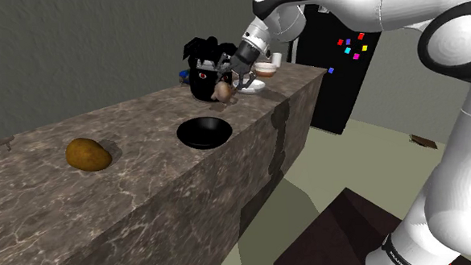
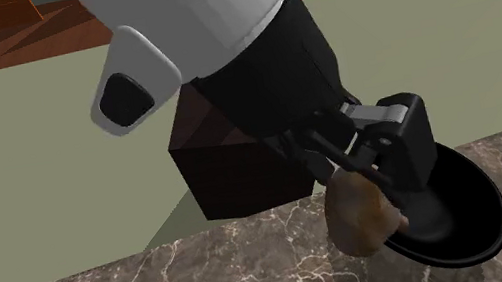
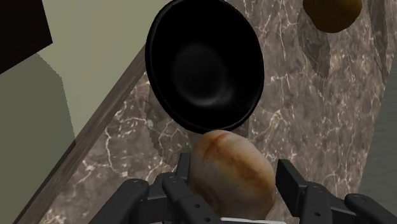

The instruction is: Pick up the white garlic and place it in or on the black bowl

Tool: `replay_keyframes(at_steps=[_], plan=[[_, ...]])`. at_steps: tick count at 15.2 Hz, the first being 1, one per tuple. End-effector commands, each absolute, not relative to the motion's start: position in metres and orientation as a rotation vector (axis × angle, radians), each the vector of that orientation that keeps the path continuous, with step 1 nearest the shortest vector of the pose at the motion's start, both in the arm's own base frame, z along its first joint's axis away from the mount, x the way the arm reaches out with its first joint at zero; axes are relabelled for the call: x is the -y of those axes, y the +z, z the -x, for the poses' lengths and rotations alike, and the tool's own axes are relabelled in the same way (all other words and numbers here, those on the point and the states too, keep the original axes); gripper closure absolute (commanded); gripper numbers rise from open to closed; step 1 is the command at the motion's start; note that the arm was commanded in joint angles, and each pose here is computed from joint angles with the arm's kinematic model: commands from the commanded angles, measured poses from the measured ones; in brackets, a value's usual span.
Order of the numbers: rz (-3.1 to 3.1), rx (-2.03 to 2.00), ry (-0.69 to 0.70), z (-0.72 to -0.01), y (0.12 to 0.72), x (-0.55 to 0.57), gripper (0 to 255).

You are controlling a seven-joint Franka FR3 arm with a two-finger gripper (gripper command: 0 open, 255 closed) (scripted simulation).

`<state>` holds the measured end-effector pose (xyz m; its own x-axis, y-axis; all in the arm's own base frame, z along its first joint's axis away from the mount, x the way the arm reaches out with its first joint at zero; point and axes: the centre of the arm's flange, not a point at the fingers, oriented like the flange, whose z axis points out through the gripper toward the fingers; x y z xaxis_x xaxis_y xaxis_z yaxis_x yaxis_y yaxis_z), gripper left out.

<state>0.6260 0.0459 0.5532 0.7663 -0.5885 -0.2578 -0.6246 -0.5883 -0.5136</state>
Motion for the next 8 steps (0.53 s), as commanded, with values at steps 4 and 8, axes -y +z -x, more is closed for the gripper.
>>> replay_keyframes(at_steps=[4,8], plan=[[2.364,-0.906,0.079,-0.605,0.551,-0.110,255],[2.364,-0.906,0.079,-0.594,0.546,-0.148,255]])
